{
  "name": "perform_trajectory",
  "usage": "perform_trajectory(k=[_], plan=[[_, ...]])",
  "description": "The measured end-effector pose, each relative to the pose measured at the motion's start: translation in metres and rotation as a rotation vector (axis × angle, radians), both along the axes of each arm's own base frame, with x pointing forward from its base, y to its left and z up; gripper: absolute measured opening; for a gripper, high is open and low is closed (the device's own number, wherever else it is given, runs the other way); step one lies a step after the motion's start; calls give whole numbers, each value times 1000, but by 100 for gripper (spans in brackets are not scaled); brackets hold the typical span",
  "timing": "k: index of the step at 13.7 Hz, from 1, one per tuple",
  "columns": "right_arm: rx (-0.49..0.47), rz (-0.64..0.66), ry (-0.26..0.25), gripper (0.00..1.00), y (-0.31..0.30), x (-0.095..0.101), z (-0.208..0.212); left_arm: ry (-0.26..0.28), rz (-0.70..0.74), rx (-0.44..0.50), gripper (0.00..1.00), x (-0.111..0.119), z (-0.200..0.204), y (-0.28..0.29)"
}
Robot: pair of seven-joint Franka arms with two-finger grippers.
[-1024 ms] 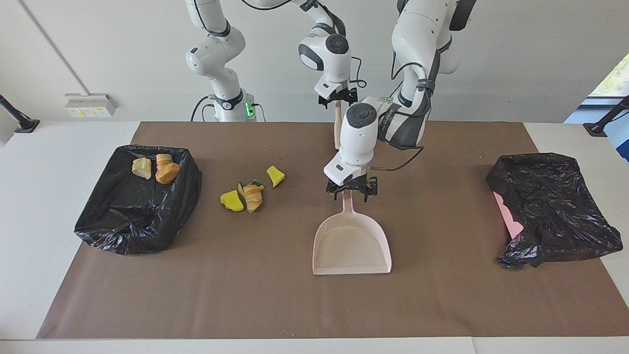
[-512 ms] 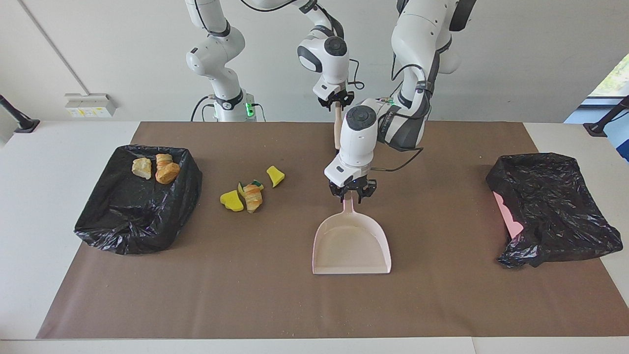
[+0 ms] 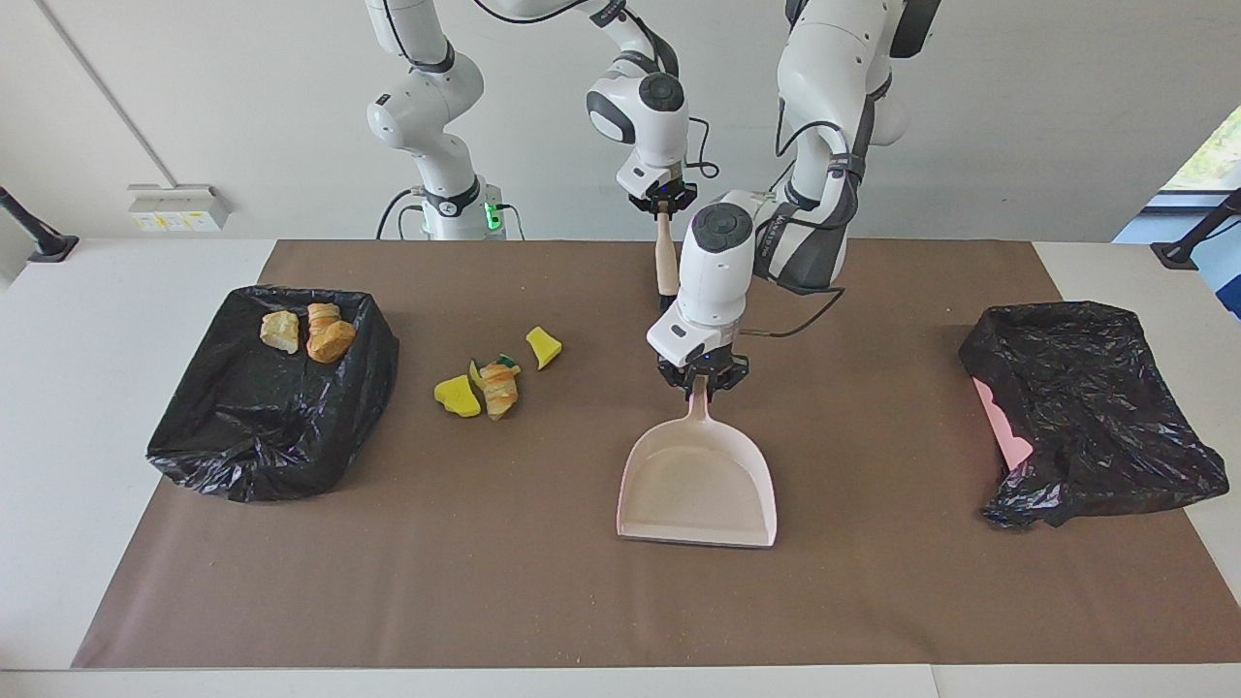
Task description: Sweep and dump trash in bin
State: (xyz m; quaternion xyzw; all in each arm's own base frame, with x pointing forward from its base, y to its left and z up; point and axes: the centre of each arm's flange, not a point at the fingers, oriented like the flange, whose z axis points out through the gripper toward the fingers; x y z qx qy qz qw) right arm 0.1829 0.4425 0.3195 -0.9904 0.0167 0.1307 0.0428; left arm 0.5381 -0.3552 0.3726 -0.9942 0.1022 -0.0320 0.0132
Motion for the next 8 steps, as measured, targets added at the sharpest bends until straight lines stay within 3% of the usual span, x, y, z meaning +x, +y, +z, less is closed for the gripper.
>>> perform_trajectory(k=[5, 8], plan=[[-37, 21, 39, 26, 2, 0, 9, 101, -334, 73, 31, -7, 42, 40], [-61, 21, 58, 26, -10, 17, 43, 165, -585, 91, 31, -9, 60, 67]])
